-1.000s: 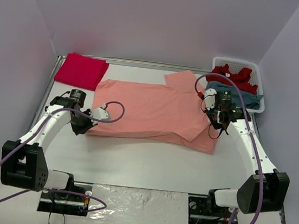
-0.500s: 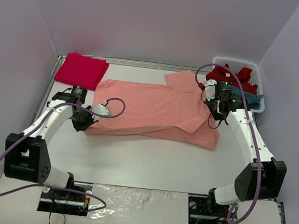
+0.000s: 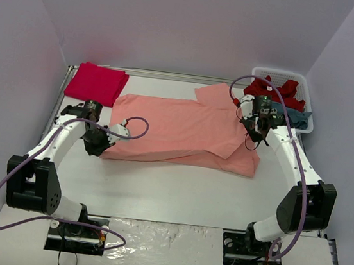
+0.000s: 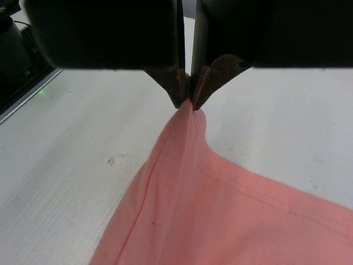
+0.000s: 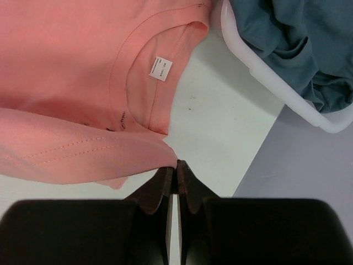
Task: Fold and stack the t-shirts
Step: Fold the flattened tshirt in 1/3 of the way
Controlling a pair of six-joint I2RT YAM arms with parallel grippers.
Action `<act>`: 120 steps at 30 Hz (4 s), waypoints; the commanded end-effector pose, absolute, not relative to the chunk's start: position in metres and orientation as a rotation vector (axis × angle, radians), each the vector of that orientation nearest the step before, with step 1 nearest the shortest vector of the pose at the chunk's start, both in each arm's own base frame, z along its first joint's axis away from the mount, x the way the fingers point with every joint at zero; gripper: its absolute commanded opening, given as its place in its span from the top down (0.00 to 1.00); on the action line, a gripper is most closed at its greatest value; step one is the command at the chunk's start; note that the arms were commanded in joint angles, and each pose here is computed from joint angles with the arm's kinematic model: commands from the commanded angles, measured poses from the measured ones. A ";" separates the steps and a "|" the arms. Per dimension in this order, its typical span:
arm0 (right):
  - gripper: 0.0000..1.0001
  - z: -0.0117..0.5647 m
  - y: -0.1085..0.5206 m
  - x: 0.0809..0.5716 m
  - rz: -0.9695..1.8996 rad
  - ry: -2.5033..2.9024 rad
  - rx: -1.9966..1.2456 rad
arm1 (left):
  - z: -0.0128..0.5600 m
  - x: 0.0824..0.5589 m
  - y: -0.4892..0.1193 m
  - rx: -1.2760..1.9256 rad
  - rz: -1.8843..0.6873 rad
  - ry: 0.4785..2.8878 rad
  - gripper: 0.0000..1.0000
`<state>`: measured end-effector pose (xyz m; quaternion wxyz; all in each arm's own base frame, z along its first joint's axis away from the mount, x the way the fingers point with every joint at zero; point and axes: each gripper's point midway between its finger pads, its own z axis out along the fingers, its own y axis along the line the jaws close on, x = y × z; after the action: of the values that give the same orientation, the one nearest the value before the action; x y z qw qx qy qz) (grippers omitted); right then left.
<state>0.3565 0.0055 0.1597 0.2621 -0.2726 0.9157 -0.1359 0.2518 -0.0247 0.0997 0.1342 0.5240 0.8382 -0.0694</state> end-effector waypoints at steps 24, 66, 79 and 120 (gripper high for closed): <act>1.00 0.139 0.009 0.342 -0.302 2.558 -0.728 | 0.079 0.188 -0.024 1.819 -0.531 2.486 0.81; 1.00 0.107 0.008 0.338 -0.293 2.658 -0.702 | 0.021 0.168 -0.051 2.033 -0.467 2.468 0.81; 1.00 0.103 0.008 0.337 -0.288 2.667 -0.711 | 0.021 0.176 -0.053 1.999 -0.379 2.478 0.81; 1.00 0.113 0.003 0.341 -0.301 2.644 -0.683 | 0.051 0.172 -0.055 2.020 -0.104 2.443 0.88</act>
<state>0.3425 0.0079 0.1008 0.1872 -0.2491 0.9449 -0.1002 0.1781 -0.0579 0.0412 -0.0040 0.6357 0.7712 -0.0353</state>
